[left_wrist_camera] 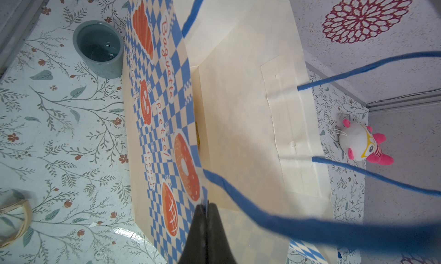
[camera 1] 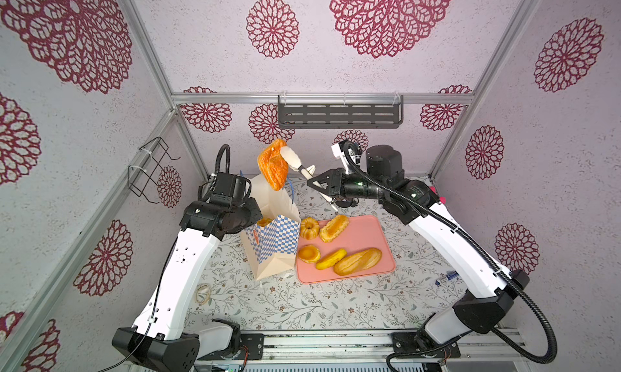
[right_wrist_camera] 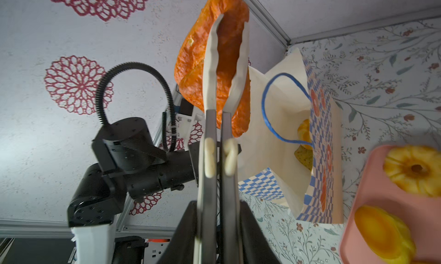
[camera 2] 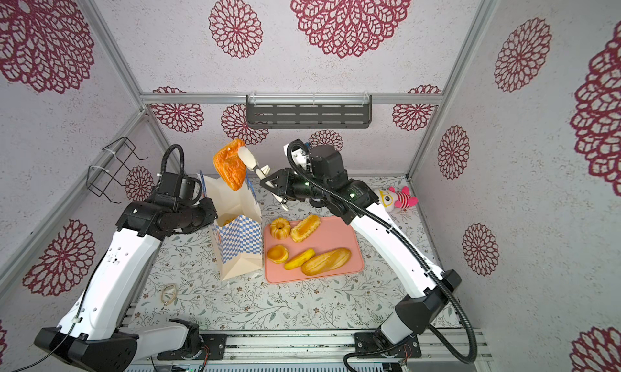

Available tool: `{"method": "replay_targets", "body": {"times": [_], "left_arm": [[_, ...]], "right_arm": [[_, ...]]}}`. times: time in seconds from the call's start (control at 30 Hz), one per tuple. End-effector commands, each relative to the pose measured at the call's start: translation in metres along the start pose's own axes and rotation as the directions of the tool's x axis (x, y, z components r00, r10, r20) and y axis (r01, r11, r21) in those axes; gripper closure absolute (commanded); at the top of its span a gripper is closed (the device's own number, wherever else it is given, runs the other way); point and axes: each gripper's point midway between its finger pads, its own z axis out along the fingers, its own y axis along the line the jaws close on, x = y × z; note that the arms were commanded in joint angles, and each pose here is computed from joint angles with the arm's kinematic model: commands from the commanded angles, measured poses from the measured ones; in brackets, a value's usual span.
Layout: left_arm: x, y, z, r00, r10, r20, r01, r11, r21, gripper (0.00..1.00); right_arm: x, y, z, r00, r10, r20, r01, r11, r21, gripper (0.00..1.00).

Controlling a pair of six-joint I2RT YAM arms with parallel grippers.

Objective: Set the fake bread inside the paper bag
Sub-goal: 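Lower the croissant into the bag and open the tongs, then raise the tongs out of the bag with the right gripper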

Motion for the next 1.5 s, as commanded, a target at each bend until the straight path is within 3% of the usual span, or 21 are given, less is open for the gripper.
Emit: {"method": "replay_targets", "body": {"times": [0.0, 0.37, 0.57, 0.77, 1.03, 1.47], "left_arm": [[-0.011, -0.005, -0.013, 0.998, -0.007, 0.055, 0.006, 1.0, 0.026, 1.0], [-0.011, -0.004, -0.012, 0.998, -0.008, 0.055, 0.007, 1.0, 0.025, 1.0], [-0.01, -0.004, -0.012, 0.998, -0.009, 0.055, 0.007, 1.0, 0.024, 1.0], [-0.008, -0.002, -0.013, 0.999, -0.01, 0.052, 0.009, 1.0, 0.023, 1.0], [-0.009, -0.003, -0.013, 0.999, -0.007, 0.052, 0.006, 1.0, 0.023, 1.0], [-0.01, -0.006, -0.009, 0.999, 0.003, 0.046, -0.004, 1.0, 0.027, 1.0]], "right_arm": [[-0.004, 0.015, -0.011, 0.995, -0.096, 0.031, 0.096, 0.995, 0.022, 1.0], [0.037, -0.031, 0.008, 0.974, -0.163, -0.159, 0.2, 0.947, 0.252, 1.0], [0.044, -0.045, 0.01, 0.969, -0.164, -0.187, 0.216, 0.927, 0.307, 1.0], [0.044, -0.045, 0.01, 0.969, -0.163, -0.185, 0.215, 0.927, 0.308, 0.8], [0.041, -0.039, 0.009, 0.971, -0.168, -0.169, 0.212, 0.934, 0.289, 0.61], [0.02, -0.01, -0.003, 0.978, -0.198, -0.065, 0.208, 0.951, 0.228, 0.6]]}}
